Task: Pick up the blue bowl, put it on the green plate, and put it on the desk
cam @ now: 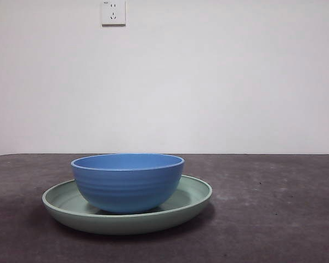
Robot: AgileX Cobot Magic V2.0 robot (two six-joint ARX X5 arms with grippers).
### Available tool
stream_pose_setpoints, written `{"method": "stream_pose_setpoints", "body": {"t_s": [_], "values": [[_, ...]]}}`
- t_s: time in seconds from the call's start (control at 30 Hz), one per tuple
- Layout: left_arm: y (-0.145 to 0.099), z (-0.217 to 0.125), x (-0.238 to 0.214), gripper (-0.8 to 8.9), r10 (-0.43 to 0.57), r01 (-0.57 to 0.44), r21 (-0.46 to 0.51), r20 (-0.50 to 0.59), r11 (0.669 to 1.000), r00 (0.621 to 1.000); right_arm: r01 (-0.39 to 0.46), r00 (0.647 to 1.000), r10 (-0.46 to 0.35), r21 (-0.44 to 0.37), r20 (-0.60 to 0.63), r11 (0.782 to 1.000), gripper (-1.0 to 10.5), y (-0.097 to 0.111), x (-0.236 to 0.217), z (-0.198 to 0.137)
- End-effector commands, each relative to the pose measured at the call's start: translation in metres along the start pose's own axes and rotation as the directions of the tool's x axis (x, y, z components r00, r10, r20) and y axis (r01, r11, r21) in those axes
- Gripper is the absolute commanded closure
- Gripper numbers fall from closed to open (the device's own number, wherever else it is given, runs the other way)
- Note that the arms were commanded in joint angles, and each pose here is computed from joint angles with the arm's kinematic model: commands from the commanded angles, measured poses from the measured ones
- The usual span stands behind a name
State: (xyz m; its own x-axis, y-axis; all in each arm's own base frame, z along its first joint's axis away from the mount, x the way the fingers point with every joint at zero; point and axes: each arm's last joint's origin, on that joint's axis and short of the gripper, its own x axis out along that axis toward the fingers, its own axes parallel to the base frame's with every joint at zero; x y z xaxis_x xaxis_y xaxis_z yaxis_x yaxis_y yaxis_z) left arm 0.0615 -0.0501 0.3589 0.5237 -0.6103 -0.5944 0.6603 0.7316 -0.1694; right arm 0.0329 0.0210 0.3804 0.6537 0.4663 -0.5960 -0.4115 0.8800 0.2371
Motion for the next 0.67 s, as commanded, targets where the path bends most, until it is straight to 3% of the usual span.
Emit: {"method": "stream_pose_setpoints", "body": {"t_s": [0.03, 0.23, 0.37, 0.47, 0.53, 0.67], "values": [[-0.001, 0.003, -0.001, 7.63, -0.004, 0.004, 0.023, 0.016, 1.0, 1.0, -0.007, 1.0, 0.007, -0.001, 0.022, 1.0, 9.1, 0.001, -0.003, 0.004], [-0.001, 0.001, 0.001, 7.62, -0.01, 0.01, 0.024, 0.006, 1.0, 1.0, -0.009, 1.0, 0.009, -0.001, 0.022, 1.0, 9.1, 0.001, -0.003, 0.004], [0.009, -0.003, 0.016, 7.63, 0.041, -0.041, -0.021, 0.017, 0.999, 0.999, -0.009, 1.0, 0.009, -0.001, 0.022, 1.0, 9.1, 0.001, -0.003, 0.004], [0.024, -0.018, 0.037, 7.62, 0.116, -0.111, -0.063, 0.086, 0.992, 0.989, -0.009, 1.0, 0.009, -0.001, 0.022, 1.0, 9.1, 0.001, -0.003, 0.004], [0.037, -0.031, 0.048, 7.54, 0.217, -0.216, -0.023, 0.172, 0.976, 0.961, -0.009, 1.0, 0.009, -0.001, 0.022, 1.0, 9.1, 0.001, -0.003, 0.004], [0.054, -0.06, 0.062, 7.54, 0.364, -0.373, -0.063, 0.421, 0.926, 0.831, -0.009, 1.0, 0.009, -0.001, 0.022, 1.0, 9.1, 0.001, -0.003, 0.004]]}}
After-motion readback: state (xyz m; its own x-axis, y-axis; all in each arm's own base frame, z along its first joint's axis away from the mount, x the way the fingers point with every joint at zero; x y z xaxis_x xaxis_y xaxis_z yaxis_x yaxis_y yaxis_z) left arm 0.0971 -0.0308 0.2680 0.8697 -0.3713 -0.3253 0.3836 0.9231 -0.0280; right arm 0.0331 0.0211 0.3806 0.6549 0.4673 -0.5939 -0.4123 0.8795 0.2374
